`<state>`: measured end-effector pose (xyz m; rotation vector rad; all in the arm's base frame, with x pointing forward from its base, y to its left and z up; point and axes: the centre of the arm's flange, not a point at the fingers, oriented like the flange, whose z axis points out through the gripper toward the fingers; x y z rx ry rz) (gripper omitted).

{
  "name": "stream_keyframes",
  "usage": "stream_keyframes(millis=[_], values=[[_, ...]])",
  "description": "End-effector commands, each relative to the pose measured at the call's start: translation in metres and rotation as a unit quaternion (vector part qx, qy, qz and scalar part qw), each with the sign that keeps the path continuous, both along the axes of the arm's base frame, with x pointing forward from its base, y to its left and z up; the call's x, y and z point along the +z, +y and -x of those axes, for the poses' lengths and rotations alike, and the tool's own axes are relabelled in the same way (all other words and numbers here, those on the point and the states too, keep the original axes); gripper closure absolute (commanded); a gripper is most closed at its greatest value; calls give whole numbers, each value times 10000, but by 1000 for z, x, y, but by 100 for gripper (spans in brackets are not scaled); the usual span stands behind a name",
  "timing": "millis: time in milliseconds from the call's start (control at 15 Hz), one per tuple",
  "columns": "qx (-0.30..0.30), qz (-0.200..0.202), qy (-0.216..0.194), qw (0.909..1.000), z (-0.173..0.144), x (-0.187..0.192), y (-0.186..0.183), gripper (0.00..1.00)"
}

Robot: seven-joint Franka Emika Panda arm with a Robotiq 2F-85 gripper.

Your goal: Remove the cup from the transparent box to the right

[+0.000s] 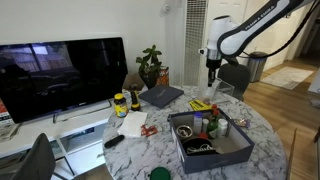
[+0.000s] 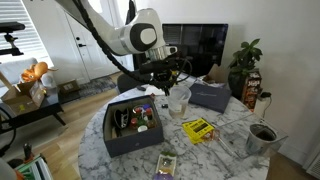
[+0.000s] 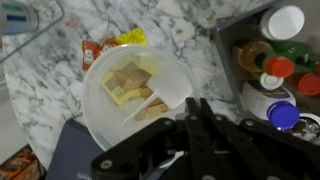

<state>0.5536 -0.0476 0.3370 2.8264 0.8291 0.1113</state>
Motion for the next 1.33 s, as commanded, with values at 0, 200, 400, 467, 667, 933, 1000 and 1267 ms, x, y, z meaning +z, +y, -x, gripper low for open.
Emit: stream_keyframes(millis=[0, 200, 400, 467, 667, 933, 1000, 1267], values=[[830, 445, -474, 9944, -31, -34, 92, 99], [1661, 832, -727, 9799, -49, -60, 152, 99], [2138, 1366, -857, 9635, -78, -67, 184, 99], [2249, 1521, -871, 9585, -89, -68, 187, 99], [2388, 1716, -744, 9529, -124, -71, 185, 99], [2598, 1894, 268, 9465, -146, -94, 166, 99], [2684, 1808, 412, 9453, -149, -97, 164, 99], [3053, 1245, 493, 9428, -156, -104, 165, 99]])
